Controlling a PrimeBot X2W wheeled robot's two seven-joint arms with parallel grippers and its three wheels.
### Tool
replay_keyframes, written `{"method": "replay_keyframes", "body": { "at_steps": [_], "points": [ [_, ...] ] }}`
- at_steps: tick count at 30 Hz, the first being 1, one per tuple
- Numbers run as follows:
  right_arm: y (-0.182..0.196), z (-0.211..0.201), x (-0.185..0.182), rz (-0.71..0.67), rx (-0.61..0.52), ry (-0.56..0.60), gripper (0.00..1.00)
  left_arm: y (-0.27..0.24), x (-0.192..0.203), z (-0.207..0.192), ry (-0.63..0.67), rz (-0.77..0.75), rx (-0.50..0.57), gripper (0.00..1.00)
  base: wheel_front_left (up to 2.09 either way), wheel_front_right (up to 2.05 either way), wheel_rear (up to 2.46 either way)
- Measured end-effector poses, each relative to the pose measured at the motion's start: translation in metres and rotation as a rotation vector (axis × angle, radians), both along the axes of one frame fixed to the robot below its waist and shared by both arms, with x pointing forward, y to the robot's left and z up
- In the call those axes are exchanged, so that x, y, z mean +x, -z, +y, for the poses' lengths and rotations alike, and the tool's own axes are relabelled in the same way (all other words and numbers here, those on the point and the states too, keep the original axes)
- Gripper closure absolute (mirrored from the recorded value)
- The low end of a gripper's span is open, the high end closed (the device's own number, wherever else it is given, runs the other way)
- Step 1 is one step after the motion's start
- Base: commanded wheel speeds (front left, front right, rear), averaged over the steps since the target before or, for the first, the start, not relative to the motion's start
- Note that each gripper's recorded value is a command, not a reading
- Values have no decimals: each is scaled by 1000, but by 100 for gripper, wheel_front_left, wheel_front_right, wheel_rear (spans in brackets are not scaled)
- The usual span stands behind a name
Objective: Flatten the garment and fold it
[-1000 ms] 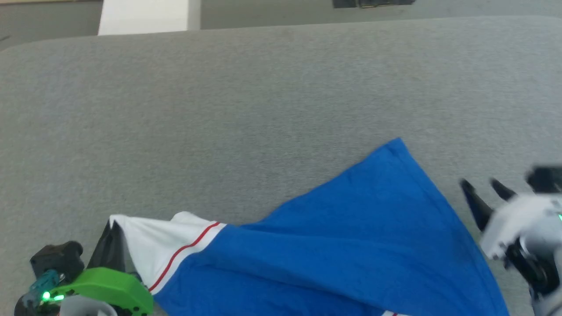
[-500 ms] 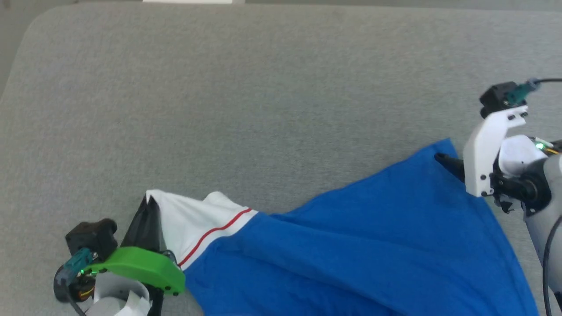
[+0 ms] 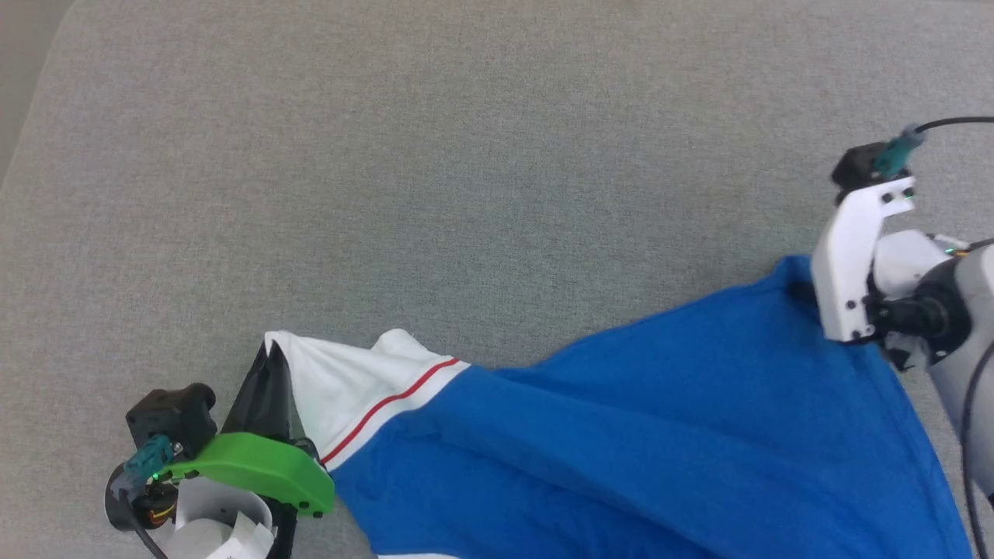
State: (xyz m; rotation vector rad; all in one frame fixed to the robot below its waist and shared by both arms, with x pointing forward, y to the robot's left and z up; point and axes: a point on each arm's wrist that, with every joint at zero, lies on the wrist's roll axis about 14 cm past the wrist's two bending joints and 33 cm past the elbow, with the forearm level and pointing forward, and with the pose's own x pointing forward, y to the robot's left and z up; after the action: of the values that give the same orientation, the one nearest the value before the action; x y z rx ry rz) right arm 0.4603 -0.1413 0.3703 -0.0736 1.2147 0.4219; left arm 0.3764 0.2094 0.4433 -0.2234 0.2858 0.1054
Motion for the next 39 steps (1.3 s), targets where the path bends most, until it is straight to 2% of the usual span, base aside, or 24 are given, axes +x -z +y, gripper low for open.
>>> {"method": "replay_keyframes", "body": {
  "at_steps": [4, 8, 11, 15, 21, 27, 34, 39],
  "points": [
    [-5, 6, -2, -31, 5, -28, 100, -4, 0, 3, 1, -12, 7, 100, 0, 0, 0],
    [-18, 8, 2, -119, 20, -26, 100, -17, 0, 12, 4, -41, 41, 100, 0, 0, 0],
    [-35, 8, 11, -228, 35, -15, 100, -34, 5, 22, 6, -82, 75, 100, 0, 0, 0],
    [-72, -8, 30, -403, 62, 65, 100, -77, 28, 31, 47, -188, 119, 100, 0, 0, 0],
    [-142, -33, 55, -661, 78, 165, 100, -152, 72, 26, 141, -341, 190, 100, 0, 0, 0],
    [-217, -71, 74, -894, 62, 278, 100, -214, 127, 4, 209, -443, 257, 100, 0, 0, 0],
    [-321, -94, 105, -1204, 55, 344, 100, -312, 185, -7, 191, -659, 322, 100, 0, 0, 0],
    [-374, -101, 129, -1376, 69, 372, 100, -363, 217, -12, 180, -783, 365, 100, 0, 0, 0]
  ]
}}
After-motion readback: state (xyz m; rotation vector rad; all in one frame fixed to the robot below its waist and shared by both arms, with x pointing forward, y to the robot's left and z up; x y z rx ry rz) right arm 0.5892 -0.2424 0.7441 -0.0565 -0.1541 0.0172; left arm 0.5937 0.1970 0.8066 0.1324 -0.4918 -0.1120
